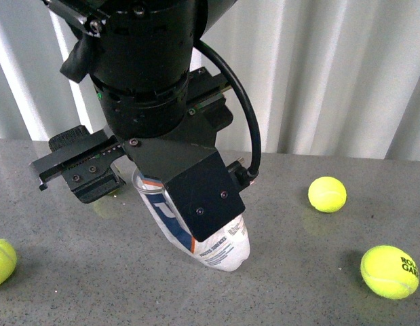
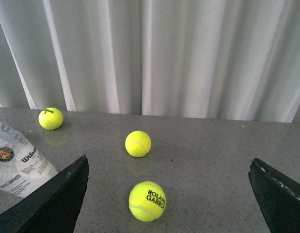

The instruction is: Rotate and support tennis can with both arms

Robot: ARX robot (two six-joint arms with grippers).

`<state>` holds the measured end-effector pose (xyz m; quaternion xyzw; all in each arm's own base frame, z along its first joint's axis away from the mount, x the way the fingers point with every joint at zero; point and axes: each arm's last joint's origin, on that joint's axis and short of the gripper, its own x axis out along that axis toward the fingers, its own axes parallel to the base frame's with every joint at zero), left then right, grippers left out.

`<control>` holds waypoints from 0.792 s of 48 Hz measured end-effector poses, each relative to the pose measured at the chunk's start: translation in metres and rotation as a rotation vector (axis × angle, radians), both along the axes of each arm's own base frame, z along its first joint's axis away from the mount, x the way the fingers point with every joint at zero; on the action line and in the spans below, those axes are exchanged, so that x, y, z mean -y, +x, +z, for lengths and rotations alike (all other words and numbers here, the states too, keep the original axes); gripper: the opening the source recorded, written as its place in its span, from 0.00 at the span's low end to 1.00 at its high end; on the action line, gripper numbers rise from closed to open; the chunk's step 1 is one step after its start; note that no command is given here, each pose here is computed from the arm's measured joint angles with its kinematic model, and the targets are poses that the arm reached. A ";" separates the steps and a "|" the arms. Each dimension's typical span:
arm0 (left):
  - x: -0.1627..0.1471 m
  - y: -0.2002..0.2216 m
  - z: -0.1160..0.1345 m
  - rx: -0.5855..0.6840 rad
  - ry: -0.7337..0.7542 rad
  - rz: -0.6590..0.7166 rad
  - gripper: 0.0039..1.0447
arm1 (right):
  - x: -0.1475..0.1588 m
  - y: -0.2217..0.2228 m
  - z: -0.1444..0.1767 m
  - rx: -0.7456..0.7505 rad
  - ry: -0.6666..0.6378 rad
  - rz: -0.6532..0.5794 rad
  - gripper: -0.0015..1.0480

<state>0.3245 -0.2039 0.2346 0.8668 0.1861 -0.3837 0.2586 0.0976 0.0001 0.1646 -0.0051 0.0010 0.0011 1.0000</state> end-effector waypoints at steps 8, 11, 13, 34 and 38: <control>0.000 0.004 0.008 0.023 -0.018 0.004 0.95 | 0.000 0.000 0.000 0.000 0.000 0.000 0.93; 0.000 0.005 0.009 0.031 -0.023 0.005 0.93 | 0.000 0.000 0.000 0.000 0.000 0.000 0.93; 0.000 0.005 0.011 0.034 -0.026 0.006 0.94 | 0.000 0.000 0.000 0.000 0.000 0.000 0.93; -0.001 0.003 0.016 0.040 -0.040 0.006 0.94 | 0.000 0.000 0.000 0.000 0.000 0.000 0.93; -0.001 0.003 0.016 0.040 -0.042 0.008 0.94 | 0.000 0.000 0.000 0.000 0.000 0.000 0.93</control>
